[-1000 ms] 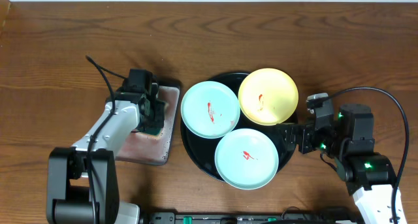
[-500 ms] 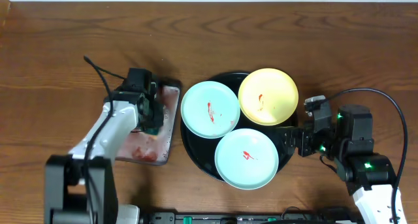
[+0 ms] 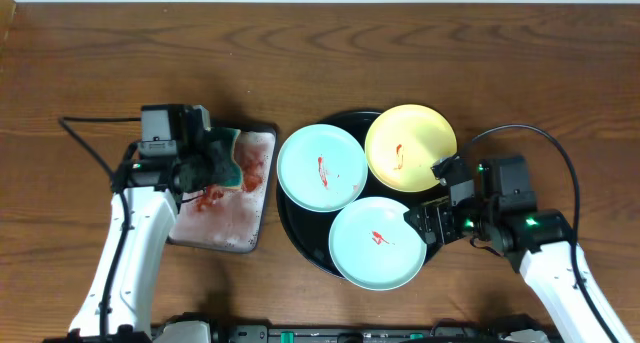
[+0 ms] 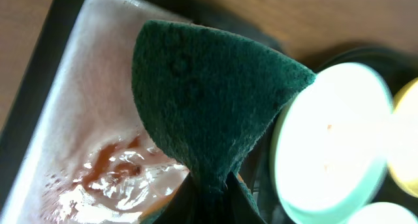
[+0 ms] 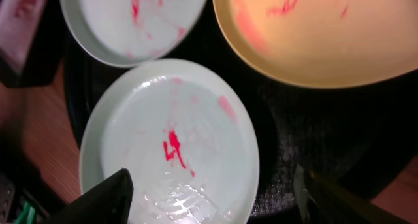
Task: Clean dirty plates on tray and stack at the side
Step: 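Dip the sponge in the soapy water with the left gripper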
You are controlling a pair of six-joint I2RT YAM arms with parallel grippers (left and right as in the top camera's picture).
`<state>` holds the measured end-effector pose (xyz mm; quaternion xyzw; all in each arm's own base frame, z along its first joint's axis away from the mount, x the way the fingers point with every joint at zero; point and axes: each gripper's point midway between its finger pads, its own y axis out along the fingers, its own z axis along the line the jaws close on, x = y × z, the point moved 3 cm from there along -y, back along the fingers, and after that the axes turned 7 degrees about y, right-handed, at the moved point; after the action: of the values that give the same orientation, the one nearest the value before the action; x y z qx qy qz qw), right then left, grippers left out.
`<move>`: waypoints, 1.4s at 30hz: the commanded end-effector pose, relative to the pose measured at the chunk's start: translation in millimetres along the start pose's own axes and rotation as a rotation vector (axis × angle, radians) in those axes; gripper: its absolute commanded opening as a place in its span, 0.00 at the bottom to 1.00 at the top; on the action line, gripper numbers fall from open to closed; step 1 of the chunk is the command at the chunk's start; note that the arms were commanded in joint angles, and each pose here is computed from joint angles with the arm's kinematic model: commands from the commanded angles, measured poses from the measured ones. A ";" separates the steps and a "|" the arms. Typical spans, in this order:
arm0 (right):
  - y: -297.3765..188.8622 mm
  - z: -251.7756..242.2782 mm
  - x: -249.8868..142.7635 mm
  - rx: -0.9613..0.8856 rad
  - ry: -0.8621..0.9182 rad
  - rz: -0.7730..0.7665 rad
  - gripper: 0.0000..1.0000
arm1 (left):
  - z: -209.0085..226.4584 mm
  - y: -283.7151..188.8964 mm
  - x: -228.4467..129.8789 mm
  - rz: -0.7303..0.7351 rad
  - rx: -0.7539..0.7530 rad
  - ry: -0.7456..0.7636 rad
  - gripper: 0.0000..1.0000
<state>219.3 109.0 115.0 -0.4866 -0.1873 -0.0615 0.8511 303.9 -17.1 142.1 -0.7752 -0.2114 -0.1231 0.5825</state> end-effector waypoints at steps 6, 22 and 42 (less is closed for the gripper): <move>22.6 -12.2 -3.9 -0.033 0.017 0.091 0.71 | -3.8 -2.8 -7.5 -0.022 -0.232 -0.084 0.08; 47.0 -24.8 -8.5 -0.041 0.050 0.160 0.47 | 1.8 -3.5 -18.9 -0.062 -0.385 0.014 0.08; 47.3 -24.8 -7.9 -0.040 0.049 0.157 0.35 | 17.7 42.4 -88.8 0.070 -0.283 -0.077 0.08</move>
<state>229.2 107.9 59.2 -0.5177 -0.1146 -0.0141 0.8477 246.6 -24.6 64.4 -0.8578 -0.1832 -0.1122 0.4670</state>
